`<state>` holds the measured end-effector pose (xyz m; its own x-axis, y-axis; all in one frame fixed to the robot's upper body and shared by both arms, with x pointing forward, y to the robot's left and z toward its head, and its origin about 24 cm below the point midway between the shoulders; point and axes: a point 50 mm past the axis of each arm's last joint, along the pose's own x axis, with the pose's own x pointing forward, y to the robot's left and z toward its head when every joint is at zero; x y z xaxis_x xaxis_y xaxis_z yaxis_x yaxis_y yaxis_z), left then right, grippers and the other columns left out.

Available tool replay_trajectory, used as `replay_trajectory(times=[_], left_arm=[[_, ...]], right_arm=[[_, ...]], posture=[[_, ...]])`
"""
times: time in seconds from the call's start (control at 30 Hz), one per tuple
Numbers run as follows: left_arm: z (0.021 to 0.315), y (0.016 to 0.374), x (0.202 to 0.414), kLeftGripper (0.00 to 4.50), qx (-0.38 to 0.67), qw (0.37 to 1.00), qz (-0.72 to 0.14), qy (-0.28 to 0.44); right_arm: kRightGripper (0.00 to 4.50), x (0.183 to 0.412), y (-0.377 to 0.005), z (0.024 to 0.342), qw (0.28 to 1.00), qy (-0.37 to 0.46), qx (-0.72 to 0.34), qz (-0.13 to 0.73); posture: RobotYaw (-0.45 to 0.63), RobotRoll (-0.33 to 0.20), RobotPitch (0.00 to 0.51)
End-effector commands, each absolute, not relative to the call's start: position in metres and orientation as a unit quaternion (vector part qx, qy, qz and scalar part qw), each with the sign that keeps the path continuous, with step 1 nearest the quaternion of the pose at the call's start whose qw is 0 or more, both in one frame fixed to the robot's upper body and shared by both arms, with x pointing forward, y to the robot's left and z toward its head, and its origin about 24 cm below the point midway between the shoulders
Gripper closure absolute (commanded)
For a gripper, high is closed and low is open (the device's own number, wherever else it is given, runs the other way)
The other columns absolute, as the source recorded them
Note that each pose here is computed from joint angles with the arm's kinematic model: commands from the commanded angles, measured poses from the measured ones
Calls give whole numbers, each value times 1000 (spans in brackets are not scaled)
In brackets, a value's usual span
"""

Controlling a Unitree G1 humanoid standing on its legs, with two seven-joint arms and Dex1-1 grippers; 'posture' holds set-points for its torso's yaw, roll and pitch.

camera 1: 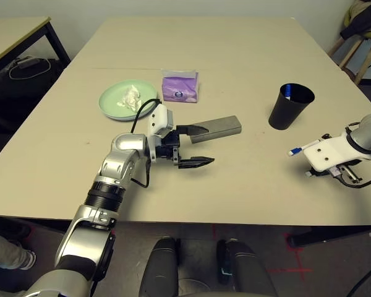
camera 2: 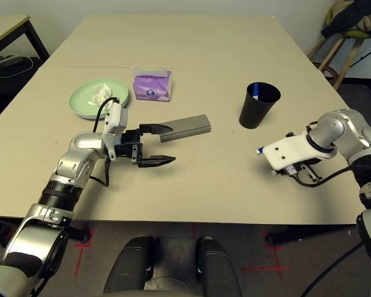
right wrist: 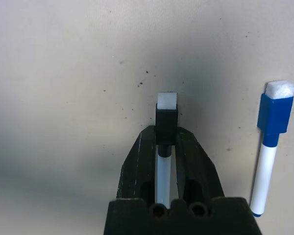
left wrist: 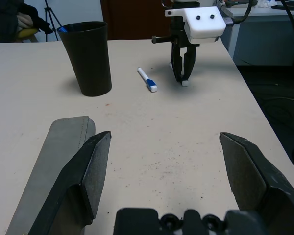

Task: Organize and tidy the items on the table.

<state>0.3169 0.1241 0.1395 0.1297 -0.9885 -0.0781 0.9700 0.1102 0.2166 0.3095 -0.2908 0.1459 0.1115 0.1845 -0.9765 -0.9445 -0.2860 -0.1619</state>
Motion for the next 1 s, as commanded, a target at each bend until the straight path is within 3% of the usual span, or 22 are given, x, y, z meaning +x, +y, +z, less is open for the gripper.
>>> replay_trajectory(times=[0.03,0.2,0.37,0.7,1.0], left_arm=[[142,124,316,0,111,741,-660,-45],[142,125,317,0,112,740,-661,-43],[146,124,319,0,114,743,-658,-50],[157,128,338,0,75,798,-596,-47],[168,129,346,0,67,814,-572,-68]], right_arm=[[4101,310,-284,153,557,333,-481,590],[4101,316,-259,196,678,258,-338,600],[4101,322,-247,230,751,167,-258,585],[4101,327,-224,254,851,-20,-79,518],[4101,342,-233,269,913,-139,14,382]], posture=[[160,0,96],[155,0,92],[143,0,83],[130,0,74],[126,0,72]])
